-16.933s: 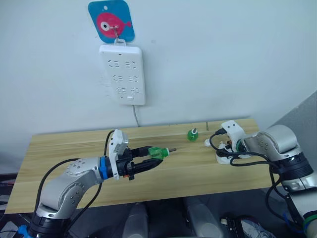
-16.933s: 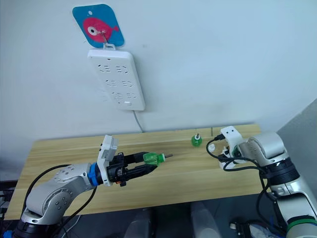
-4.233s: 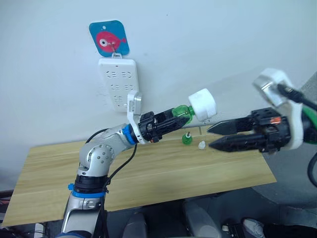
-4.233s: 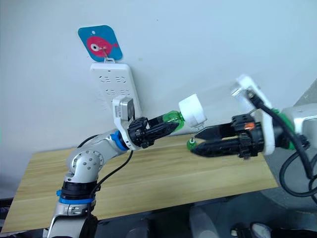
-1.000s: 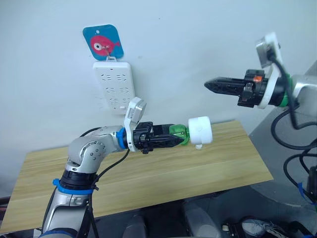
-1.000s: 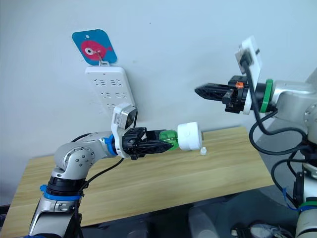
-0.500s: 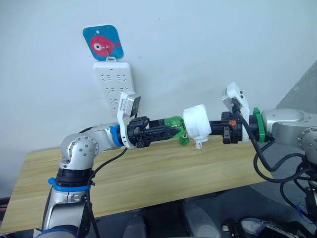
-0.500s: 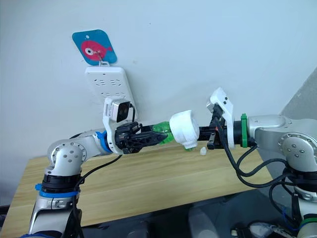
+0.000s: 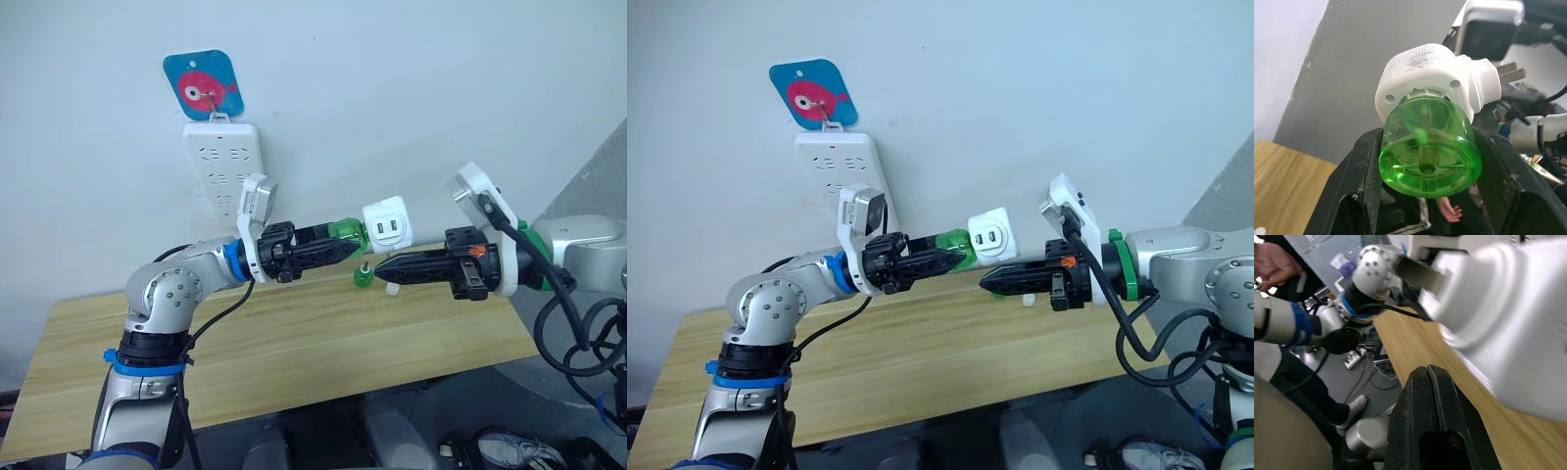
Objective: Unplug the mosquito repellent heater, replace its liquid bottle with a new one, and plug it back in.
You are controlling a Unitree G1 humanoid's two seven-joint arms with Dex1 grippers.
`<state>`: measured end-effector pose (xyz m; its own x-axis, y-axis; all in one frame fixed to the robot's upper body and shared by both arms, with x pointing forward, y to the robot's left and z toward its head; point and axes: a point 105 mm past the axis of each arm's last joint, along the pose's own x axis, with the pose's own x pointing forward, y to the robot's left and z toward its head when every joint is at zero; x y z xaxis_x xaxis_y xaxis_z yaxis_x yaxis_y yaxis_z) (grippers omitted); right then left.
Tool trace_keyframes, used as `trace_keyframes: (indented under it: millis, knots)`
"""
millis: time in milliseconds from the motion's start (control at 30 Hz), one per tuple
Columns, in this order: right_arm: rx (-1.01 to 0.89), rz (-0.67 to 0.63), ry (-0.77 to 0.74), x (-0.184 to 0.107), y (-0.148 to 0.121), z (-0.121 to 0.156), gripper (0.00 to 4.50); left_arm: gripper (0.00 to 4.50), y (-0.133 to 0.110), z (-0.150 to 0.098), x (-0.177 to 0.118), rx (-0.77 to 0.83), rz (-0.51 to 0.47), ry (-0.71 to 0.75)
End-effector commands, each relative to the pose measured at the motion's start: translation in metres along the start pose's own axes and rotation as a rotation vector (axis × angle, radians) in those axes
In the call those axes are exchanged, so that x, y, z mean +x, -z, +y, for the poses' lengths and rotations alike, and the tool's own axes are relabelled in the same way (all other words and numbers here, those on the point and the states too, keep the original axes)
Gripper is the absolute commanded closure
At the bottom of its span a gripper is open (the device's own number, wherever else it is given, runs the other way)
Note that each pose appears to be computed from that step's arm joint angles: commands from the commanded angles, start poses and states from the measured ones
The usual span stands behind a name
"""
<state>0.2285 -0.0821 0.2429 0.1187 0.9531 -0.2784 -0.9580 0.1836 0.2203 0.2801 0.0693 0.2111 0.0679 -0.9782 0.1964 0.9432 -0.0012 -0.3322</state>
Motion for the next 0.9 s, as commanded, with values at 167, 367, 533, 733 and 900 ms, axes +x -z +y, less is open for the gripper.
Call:
trace_keyframes:
  millis: [167, 367, 533, 733, 900]
  knots:
    - [-0.037, -0.087, 0.008, -0.004, -0.027, 0.005, 4.50, 2.22, 0.000, -0.003, 0.002, 0.085, 0.040, 0.023]
    - [-0.040, -0.134, 0.067, -0.003, -0.039, -0.006, 4.50, 2.22, 0.008, -0.008, 0.000, 0.092, 0.081, 0.059]
    - [-0.043, -0.116, 0.077, -0.001, -0.039, -0.009, 4.50, 2.22, 0.015, -0.013, -0.001, 0.129, 0.129, 0.092]
    - [-0.050, -0.084, 0.079, 0.000, -0.039, -0.014, 4.50, 2.22, 0.016, -0.018, 0.002, 0.146, 0.150, 0.128]
    - [-0.051, -0.037, 0.067, 0.000, -0.032, -0.016, 4.50, 2.22, 0.016, -0.022, 0.001, 0.150, 0.160, 0.145]
